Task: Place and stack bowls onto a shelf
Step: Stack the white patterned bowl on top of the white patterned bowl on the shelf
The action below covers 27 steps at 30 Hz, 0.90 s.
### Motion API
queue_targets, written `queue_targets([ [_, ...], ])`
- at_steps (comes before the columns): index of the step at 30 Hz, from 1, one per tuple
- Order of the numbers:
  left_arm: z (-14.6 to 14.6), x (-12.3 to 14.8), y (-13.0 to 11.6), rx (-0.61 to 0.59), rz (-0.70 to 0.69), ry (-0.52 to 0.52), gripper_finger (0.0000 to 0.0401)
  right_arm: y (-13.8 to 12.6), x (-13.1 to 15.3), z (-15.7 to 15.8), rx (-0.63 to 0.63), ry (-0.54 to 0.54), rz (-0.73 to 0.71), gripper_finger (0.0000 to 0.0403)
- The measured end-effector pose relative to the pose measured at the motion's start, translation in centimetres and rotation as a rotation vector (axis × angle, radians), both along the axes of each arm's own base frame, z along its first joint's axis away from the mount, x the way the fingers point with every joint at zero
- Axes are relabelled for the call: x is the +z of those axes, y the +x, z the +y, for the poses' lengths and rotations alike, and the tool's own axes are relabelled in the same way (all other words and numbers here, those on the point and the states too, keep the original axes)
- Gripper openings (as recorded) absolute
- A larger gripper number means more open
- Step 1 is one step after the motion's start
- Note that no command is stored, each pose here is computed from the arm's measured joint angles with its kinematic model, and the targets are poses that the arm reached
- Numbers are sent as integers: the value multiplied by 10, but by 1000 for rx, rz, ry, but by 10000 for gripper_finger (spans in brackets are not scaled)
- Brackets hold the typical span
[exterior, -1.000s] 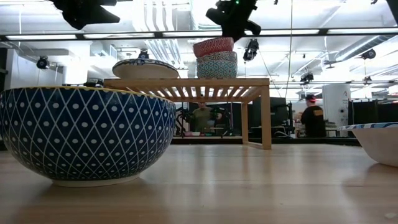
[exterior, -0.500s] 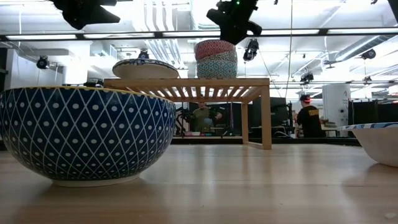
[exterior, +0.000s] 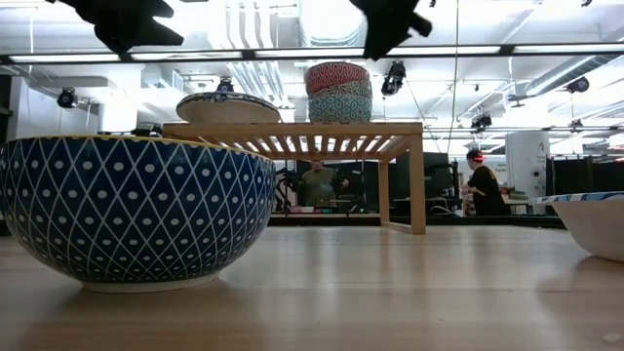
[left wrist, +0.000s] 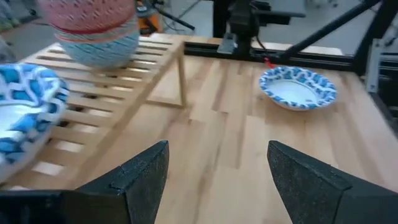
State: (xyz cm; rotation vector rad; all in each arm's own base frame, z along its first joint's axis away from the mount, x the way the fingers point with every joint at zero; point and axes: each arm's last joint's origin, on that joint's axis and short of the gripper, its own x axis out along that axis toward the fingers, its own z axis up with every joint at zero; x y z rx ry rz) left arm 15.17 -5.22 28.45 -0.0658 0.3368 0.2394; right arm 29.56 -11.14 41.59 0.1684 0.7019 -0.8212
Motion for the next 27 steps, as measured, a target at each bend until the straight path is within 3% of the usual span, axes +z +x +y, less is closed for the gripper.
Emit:
queue_targets([
  [8, -7, -12, 12, -44, 66, -51, 256, -33, -17, 44, 56, -48, -99, 116],
  [19, -25, -46, 38, -105, 263, -233, 256, -43, -67, 86, 229, -81, -243, 114],
  [23, -28, -56, 44, -91, 312, -250, 256, -42, -90, 99, 247, -1, -251, 111],
  [27, -30, -61, 47, -77, 333, -257, 256, -38, -109, 115, 332, 164, -243, 113],
])
